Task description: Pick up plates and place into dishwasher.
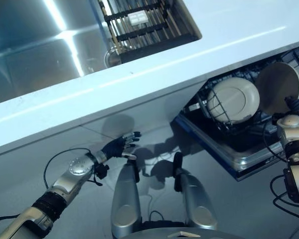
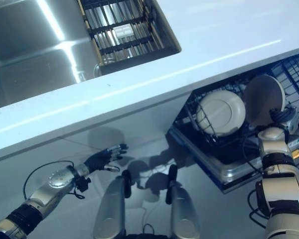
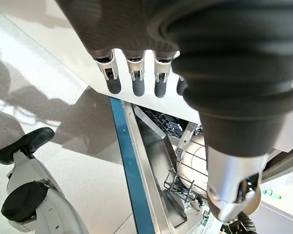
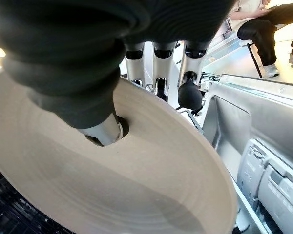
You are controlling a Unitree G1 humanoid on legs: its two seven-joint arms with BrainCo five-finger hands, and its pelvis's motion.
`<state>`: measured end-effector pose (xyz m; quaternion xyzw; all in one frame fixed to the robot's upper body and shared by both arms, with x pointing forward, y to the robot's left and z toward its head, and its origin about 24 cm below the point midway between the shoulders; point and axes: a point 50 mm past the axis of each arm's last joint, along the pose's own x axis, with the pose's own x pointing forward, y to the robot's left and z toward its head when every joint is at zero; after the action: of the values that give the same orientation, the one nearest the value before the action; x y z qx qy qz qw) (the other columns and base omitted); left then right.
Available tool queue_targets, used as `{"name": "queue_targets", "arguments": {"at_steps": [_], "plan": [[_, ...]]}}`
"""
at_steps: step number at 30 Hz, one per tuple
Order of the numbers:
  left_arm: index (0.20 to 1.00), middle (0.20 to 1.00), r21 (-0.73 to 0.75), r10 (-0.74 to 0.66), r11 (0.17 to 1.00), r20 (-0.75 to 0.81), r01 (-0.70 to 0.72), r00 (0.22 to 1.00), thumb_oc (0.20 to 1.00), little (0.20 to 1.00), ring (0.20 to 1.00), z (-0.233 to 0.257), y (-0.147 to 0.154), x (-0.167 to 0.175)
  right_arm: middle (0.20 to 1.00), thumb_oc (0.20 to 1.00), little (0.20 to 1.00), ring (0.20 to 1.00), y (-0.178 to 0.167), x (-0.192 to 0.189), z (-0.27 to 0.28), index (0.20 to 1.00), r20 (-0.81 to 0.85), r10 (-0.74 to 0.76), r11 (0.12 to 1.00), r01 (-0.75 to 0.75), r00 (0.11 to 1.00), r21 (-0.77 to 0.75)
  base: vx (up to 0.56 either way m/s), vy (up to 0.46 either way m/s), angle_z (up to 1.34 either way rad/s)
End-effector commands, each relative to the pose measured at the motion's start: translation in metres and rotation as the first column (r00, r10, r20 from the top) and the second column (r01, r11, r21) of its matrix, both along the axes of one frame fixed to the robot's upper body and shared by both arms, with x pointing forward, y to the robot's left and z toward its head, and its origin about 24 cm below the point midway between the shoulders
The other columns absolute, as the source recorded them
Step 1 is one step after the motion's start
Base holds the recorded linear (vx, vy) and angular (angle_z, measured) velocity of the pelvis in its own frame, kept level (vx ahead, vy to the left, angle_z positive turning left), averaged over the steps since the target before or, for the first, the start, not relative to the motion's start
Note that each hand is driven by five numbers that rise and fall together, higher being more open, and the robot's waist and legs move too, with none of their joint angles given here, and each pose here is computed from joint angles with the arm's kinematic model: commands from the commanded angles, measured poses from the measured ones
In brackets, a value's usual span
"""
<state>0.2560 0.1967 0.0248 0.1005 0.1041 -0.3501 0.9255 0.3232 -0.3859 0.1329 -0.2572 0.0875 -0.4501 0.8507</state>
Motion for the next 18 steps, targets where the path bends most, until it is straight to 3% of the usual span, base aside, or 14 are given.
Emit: {"name": "queue_targets", "arguments": {"at_steps": [1,6,18], "plan": [[1.000,1.000,-0.092,-0.079,0.993,-0.006,0.078,0.997,1.000,1.000,1.000,0.001,-0.023,-0.018,0.200,0.200,0.200,0.200,-0.023,-0.013,0.032,0.200,0.038,-0.073,0.984,0.078,0.997,-0.163,0.00,0.000,0.00],[1.000,1.000,-0.110,-0.083,0.991,-0.012,0.081,0.996,1.000,1.000,1.000,0.004,-0.025,-0.019,0.200,0.200,0.200,0.200,-0.033,-0.018,0.049,0.200,0.070,-0.117,0.968,0.129,0.991,-0.213,0.00,0.000,0.00],[1.000,1.000,-0.150,-0.100,0.984,-0.002,0.099,0.995,1.000,1.000,1.000,0.005,-0.035,-0.021,0.200,0.200,0.200,0.200,-0.032,-0.014,0.051,0.200,0.069,-0.041,0.980,0.054,0.997,-0.190,0.01,0.006,0.02]]}}
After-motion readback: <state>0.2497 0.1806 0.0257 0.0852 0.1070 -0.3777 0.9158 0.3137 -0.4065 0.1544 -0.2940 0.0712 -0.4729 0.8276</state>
